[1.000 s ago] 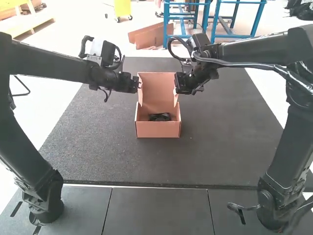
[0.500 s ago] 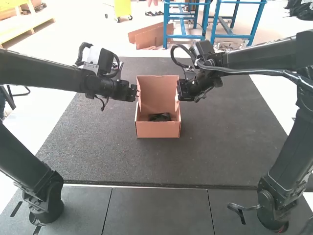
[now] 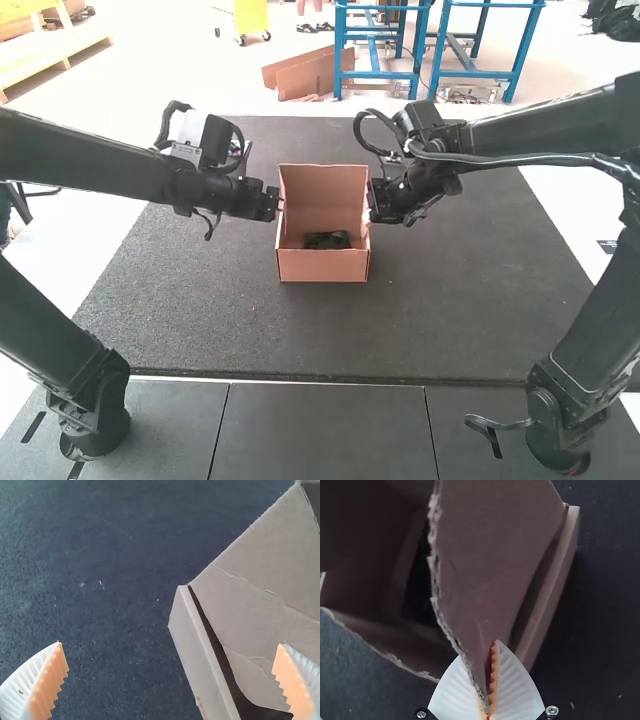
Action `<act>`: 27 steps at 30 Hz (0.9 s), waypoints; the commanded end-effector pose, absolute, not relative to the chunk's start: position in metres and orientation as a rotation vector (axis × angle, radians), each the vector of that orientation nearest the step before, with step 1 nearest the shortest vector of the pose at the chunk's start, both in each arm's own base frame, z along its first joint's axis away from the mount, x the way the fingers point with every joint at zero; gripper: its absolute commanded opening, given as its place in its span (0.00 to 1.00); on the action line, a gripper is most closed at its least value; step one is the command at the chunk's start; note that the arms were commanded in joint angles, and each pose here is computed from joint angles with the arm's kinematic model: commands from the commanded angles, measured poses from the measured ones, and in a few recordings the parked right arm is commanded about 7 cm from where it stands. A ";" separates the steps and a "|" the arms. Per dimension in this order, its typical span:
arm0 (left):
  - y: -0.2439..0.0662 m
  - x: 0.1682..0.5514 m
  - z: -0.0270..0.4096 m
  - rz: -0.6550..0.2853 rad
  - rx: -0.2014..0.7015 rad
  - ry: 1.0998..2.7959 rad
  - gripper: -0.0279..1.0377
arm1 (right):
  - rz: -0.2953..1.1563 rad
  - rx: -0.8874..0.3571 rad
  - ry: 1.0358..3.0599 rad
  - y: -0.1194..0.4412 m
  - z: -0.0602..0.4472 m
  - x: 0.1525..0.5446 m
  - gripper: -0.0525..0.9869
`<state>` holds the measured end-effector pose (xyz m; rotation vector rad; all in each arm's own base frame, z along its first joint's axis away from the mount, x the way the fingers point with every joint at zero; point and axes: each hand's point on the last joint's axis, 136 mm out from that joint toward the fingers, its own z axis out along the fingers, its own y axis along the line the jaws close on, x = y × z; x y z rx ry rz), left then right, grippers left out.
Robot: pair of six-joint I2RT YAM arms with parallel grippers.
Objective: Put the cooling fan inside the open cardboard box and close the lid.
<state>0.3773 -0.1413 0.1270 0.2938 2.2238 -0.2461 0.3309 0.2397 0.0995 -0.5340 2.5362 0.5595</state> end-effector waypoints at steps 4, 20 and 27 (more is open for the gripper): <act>-0.141 0.371 0.139 -0.251 0.293 2.187 0.94 | 0.614 -0.588 2.538 0.251 0.101 0.312 0.04; -0.080 0.384 0.194 0.023 0.175 2.062 0.94 | 0.683 -0.515 2.439 0.241 0.174 0.325 0.93; -0.083 0.419 0.225 0.060 0.155 1.970 0.94 | 0.484 -0.433 2.294 0.192 0.219 0.338 0.92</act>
